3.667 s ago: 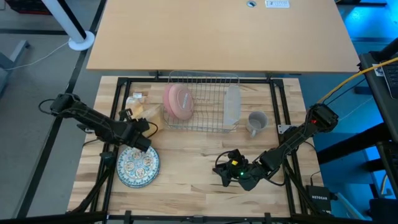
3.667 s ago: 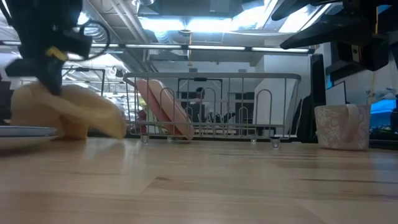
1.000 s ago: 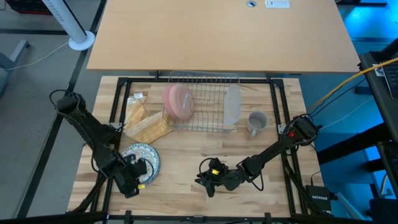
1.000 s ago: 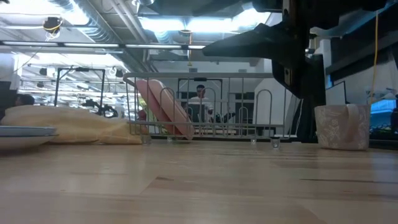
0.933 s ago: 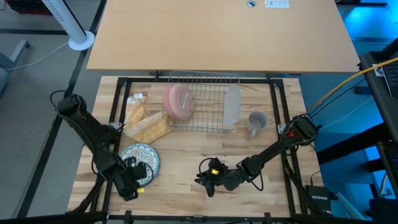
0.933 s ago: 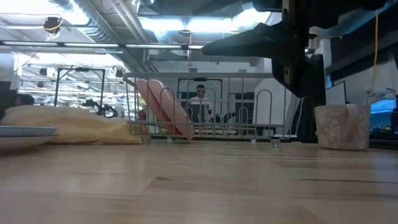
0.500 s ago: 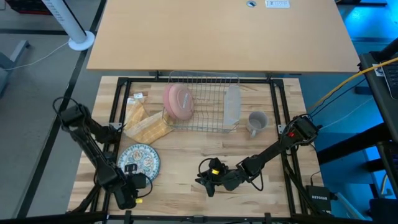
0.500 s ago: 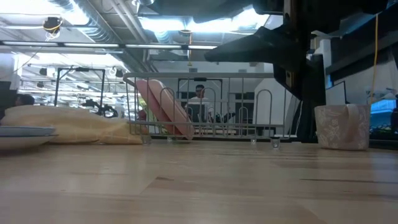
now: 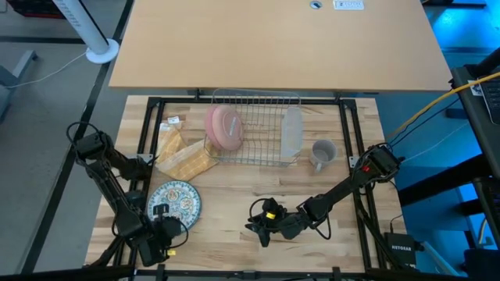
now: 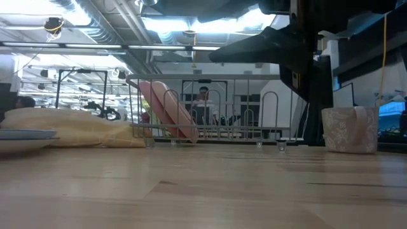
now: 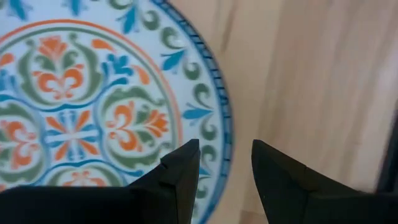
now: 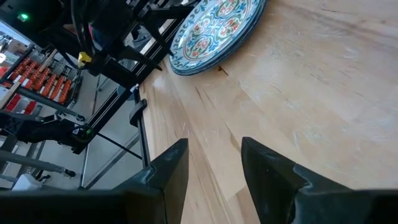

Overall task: Sort dishes
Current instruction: Put the white patterned plate in the dish rack

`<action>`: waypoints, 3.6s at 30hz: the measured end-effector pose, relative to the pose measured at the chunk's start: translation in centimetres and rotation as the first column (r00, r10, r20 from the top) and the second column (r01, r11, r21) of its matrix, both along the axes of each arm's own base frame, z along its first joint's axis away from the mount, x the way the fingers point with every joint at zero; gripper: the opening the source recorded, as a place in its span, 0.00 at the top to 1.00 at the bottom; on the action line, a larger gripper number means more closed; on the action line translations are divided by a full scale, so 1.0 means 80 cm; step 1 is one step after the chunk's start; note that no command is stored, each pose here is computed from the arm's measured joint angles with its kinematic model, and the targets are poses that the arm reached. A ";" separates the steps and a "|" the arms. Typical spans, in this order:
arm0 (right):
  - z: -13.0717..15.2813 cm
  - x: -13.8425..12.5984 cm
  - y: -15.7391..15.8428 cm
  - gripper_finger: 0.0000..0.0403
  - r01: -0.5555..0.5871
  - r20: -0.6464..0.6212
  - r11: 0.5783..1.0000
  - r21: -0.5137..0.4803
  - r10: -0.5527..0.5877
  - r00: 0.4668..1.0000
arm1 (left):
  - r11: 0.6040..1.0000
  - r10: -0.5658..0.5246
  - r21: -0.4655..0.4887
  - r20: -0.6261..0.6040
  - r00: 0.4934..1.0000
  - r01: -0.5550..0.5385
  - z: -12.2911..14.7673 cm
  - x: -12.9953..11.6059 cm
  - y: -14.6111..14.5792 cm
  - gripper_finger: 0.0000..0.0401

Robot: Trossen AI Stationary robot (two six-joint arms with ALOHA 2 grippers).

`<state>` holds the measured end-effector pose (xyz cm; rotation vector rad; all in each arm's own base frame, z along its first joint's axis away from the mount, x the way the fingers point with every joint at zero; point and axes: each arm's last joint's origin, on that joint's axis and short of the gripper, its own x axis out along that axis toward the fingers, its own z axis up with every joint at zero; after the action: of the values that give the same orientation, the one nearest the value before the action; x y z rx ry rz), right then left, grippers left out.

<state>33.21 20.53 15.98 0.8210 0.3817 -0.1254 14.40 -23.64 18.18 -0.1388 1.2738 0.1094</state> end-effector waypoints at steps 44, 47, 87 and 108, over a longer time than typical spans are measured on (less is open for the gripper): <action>0.000 0.000 0.000 0.62 0.000 0.002 1.000 0.001 0.000 1.000 | 0.988 0.086 0.135 -0.049 0.995 -0.079 -0.029 -0.010 -0.003 0.66; 0.000 0.000 0.000 0.62 0.000 0.002 1.000 0.001 0.000 1.000 | 0.987 0.087 0.141 -0.042 0.995 -0.081 -0.029 -0.009 -0.002 0.66; 0.000 0.000 0.000 0.62 0.000 0.001 1.000 0.001 0.000 1.000 | 0.983 -0.011 0.185 -0.045 0.999 0.019 -0.003 -0.012 -0.013 0.66; 0.000 0.000 0.000 0.62 0.000 0.001 1.000 0.001 0.000 1.000 | 0.983 -0.026 0.181 -0.060 0.998 0.036 -0.014 -0.016 -0.010 0.66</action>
<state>33.20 20.52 15.99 0.8216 0.3813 -0.1246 13.15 -24.40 17.03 0.0422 1.3157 0.2035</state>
